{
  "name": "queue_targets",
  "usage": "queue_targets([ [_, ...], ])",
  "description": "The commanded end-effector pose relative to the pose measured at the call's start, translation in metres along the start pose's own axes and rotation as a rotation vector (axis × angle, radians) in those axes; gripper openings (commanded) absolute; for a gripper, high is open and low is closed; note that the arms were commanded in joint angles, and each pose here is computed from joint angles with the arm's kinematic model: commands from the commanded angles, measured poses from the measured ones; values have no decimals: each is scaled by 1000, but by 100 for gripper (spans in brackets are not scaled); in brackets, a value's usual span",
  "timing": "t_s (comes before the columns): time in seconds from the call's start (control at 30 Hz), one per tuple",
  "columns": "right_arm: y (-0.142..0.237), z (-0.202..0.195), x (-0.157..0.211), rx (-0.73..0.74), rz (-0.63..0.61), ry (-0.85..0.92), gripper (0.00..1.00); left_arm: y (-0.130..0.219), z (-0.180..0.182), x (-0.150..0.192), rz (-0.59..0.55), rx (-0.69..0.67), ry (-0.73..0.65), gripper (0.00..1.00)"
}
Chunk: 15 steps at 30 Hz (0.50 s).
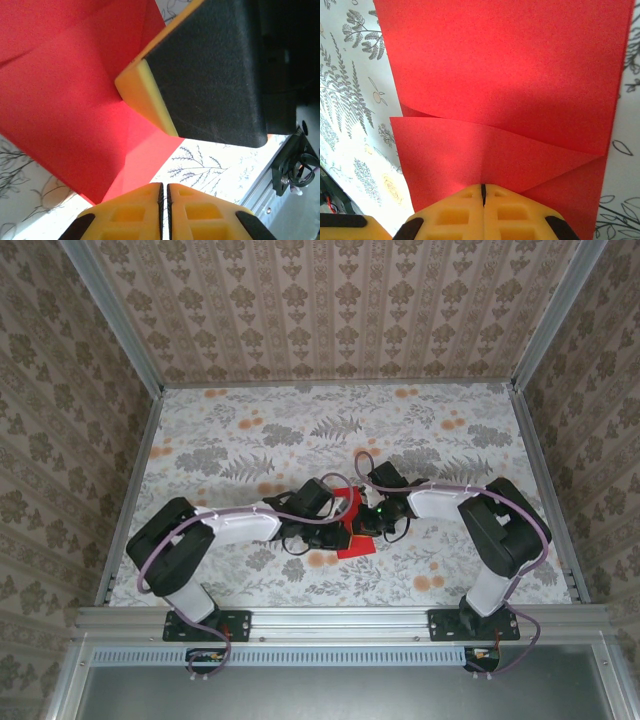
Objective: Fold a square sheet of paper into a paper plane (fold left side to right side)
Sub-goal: Fold the triangle a second time at the center of the table.
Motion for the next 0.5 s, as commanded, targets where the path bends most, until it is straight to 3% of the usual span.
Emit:
queue_targets([
  [0.0, -8, -32, 10, 135, 34, -34, 5, -9, 4, 11, 44, 29, 30, 13],
  [0.47, -9, -34, 10, 153, 42, -33, 5, -18, 19, 27, 77, -7, 63, 13],
])
Point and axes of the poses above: each hand's point on the last joint's axis, 136 mm out from that joint toward the fingers, its own y axis back along the fingers, its own z axis along the line the jaws close on, x = y × z, the point moved 1 cm from there along y, back along the fingers, and after that the axes turned 12 degrees about -y, right-handed, at the moved point
